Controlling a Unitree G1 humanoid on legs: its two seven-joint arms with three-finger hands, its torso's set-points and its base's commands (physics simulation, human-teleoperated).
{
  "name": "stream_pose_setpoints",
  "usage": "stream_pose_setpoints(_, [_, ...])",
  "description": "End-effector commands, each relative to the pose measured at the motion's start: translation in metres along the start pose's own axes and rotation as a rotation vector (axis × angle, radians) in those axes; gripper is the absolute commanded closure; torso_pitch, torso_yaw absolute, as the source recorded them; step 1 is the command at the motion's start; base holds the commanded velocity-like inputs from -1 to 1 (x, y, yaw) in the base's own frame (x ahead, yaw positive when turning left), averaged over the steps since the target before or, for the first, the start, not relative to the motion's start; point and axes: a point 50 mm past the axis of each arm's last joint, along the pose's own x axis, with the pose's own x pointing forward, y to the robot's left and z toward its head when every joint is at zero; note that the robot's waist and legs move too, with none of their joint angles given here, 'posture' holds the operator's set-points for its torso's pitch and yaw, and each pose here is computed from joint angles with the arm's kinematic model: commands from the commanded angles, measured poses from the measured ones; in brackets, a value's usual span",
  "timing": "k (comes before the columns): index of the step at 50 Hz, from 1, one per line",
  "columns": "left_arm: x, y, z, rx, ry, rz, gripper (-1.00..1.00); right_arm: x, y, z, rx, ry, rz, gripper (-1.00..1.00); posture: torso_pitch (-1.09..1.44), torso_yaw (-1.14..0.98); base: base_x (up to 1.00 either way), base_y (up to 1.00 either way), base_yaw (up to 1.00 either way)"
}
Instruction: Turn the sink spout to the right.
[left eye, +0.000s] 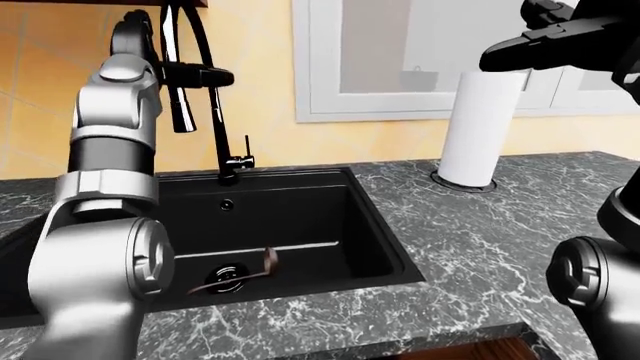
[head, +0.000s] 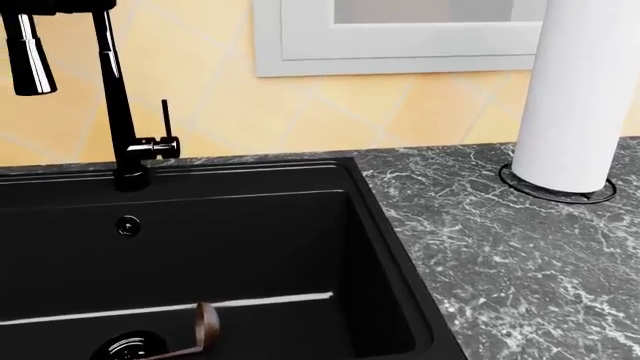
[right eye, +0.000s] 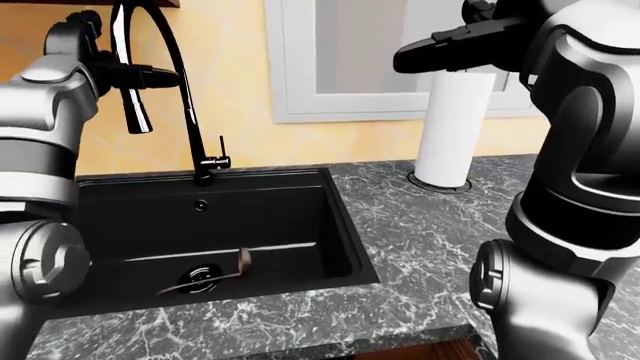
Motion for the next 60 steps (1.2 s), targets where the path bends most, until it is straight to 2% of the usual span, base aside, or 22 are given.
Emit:
stream_pose_setpoints(1, [-0.004, 0.003, 0.025, -0.012, -0.097, 0.01, -1.0, -0.004, -0.002, 0.013, -0.009, -0.062, -0.012, -1.0, -0.65, 0.0, 0.0, 0.0, 0.0])
stream_pose_setpoints(12, [-0.003, -0.011, 0.017, -0.01, -0.072, -0.015, -1.0, -0.003, -0.001, 0.017, -0.015, -0.063, -0.01, -1.0, -0.65, 0.0, 0.0, 0.0, 0.0])
stream_pose_setpoints(15, [-0.004, -0.015, 0.016, -0.034, -0.05, -0.031, -1.0, -0.003, -0.001, 0.018, -0.014, -0.066, -0.01, -1.0, -0.65, 0.0, 0.0, 0.0, 0.0])
stream_pose_setpoints(23, [-0.006, -0.037, 0.005, -0.033, -0.036, -0.078, -1.0, -0.005, -0.002, 0.015, -0.009, -0.063, -0.013, -1.0, -0.65, 0.0, 0.0, 0.0, 0.0])
stream_pose_setpoints(43, [-0.017, -0.075, 0.002, -0.015, -0.044, -0.156, -1.0, -0.009, -0.005, 0.013, -0.006, -0.061, -0.018, -1.0, -0.65, 0.0, 0.0, 0.0, 0.0])
stream_pose_setpoints(46, [-0.018, -0.076, 0.004, -0.011, -0.047, -0.159, -1.0, -0.011, -0.007, 0.013, -0.004, -0.061, -0.023, -1.0, -0.65, 0.0, 0.0, 0.0, 0.0])
stream_pose_setpoints(60, [-0.03, -0.105, 0.017, 0.008, -0.074, -0.212, -1.0, -0.016, -0.009, 0.015, -0.006, -0.064, -0.025, -1.0, -0.65, 0.0, 0.0, 0.0, 0.0])
